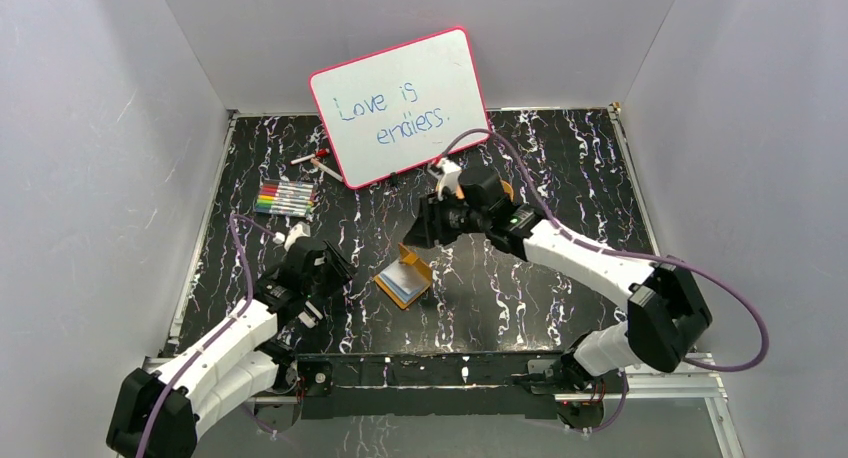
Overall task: Put the credit cards into the card holder
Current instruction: Close the card holder at the center of the board, then pick up the card holder from the center of the board.
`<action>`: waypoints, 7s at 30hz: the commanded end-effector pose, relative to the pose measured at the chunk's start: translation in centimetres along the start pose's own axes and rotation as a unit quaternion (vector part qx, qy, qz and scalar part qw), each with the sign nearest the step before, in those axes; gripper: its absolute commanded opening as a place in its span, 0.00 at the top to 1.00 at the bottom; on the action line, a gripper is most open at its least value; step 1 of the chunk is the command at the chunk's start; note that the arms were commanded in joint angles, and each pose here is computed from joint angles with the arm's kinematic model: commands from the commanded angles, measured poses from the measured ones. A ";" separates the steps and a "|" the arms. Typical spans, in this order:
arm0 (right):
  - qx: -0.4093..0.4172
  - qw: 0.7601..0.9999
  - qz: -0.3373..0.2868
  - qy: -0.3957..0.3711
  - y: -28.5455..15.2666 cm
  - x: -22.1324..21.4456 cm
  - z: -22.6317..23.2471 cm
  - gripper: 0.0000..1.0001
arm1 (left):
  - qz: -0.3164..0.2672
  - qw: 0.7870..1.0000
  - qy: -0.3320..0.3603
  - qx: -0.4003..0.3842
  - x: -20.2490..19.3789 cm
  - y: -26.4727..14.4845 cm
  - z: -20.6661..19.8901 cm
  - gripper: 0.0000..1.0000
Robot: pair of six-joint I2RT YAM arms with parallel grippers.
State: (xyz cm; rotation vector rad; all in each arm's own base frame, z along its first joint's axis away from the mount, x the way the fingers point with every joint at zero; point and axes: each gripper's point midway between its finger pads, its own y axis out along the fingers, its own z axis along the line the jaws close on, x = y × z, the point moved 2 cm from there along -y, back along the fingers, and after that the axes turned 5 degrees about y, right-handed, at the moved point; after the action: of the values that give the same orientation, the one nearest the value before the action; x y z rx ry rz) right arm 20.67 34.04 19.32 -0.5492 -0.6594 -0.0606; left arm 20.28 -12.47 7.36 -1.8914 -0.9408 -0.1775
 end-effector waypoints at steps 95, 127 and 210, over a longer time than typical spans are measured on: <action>-0.066 0.970 0.131 0.193 11.5 -10.6 -5.1 0.92 | 0.115 0.992 -0.004 -0.056 -5.1 2.2 -0.2 0.83; -0.338 0.927 -0.105 -0.127 -5.5 7.1 -1.4 1.00 | -0.075 0.953 0.053 -0.288 6.7 -7.5 -16.6 0.42; -0.195 0.935 -0.209 0.211 -13.5 10.6 3.5 1.00 | -0.378 0.758 0.496 -0.194 5.6 -10.2 -22.7 0.65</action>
State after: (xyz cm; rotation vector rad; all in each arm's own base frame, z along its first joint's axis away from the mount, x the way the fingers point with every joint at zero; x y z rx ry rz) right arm 21.98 27.63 32.82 -0.7072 -0.2615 -0.5857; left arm 21.63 -28.08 28.59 -1.3847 -0.7969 -1.8635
